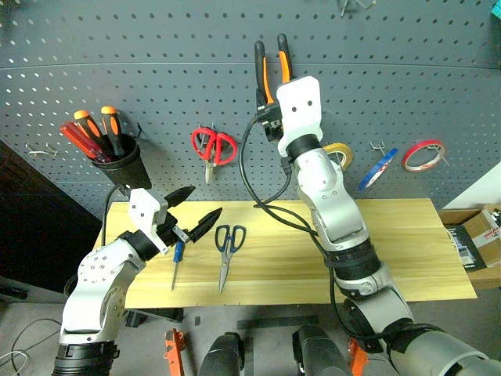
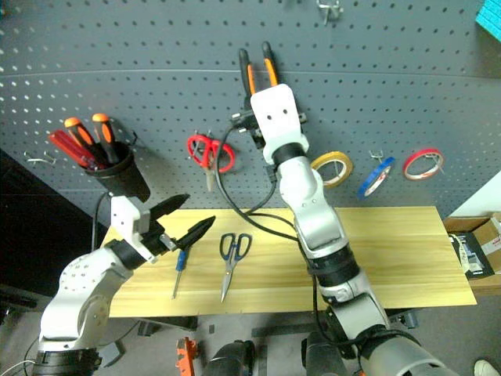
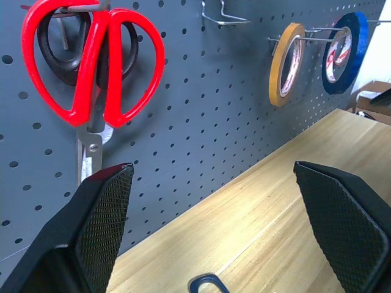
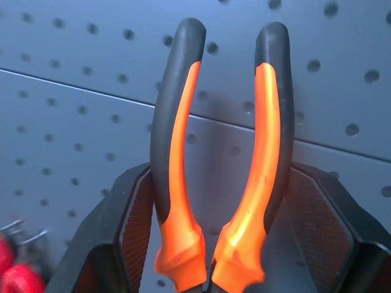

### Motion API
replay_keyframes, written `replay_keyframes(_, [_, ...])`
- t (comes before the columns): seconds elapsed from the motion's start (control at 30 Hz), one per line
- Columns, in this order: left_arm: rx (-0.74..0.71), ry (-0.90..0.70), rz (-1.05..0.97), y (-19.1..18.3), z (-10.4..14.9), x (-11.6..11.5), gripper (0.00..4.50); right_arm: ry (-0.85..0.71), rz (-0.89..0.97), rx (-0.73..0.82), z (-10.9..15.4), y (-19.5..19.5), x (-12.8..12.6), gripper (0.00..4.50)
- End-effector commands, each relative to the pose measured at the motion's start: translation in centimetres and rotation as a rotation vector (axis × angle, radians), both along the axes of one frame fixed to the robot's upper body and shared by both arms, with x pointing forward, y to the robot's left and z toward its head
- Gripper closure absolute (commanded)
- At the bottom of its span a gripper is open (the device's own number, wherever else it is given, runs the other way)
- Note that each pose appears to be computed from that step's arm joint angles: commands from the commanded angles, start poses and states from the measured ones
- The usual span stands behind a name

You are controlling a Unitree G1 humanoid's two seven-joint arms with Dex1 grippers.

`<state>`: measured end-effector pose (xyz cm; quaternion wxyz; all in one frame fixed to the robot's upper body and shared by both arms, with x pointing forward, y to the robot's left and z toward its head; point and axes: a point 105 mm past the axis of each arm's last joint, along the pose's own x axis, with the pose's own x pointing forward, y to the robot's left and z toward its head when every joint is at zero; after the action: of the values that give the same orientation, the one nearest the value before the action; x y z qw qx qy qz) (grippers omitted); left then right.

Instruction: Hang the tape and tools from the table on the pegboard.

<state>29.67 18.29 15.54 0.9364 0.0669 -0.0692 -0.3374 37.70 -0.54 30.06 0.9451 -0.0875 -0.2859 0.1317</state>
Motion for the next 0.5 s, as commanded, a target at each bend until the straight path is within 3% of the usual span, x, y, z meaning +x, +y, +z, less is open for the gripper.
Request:
replay_keyframes(0.03, [0.012, -0.057, -0.040, -1.1, 1.3, -0.1, 0.05, -0.154, 0.005, 0.027, 2.7, 0.6, -0.9, 1.58])
replay_keyframes(0.23, [0.010, -0.065, -0.052, -1.5, 1.5, 0.1, 0.05, -0.159, -0.027, 0.012, 1.1, 0.1, 0.3, 1.58])
replay_keyframes(0.4, [0.008, -0.070, -0.047, -1.6, 1.6, 0.5, 0.05, -0.102, -0.077, 0.003, -2.7, -0.7, 1.7, 1.58])
replay_keyframes(0.5, [0.009, -0.074, -0.046, -1.6, 1.7, 0.6, 0.05, -0.106, -0.112, 0.013, -3.2, -1.5, 2.0, 1.58])
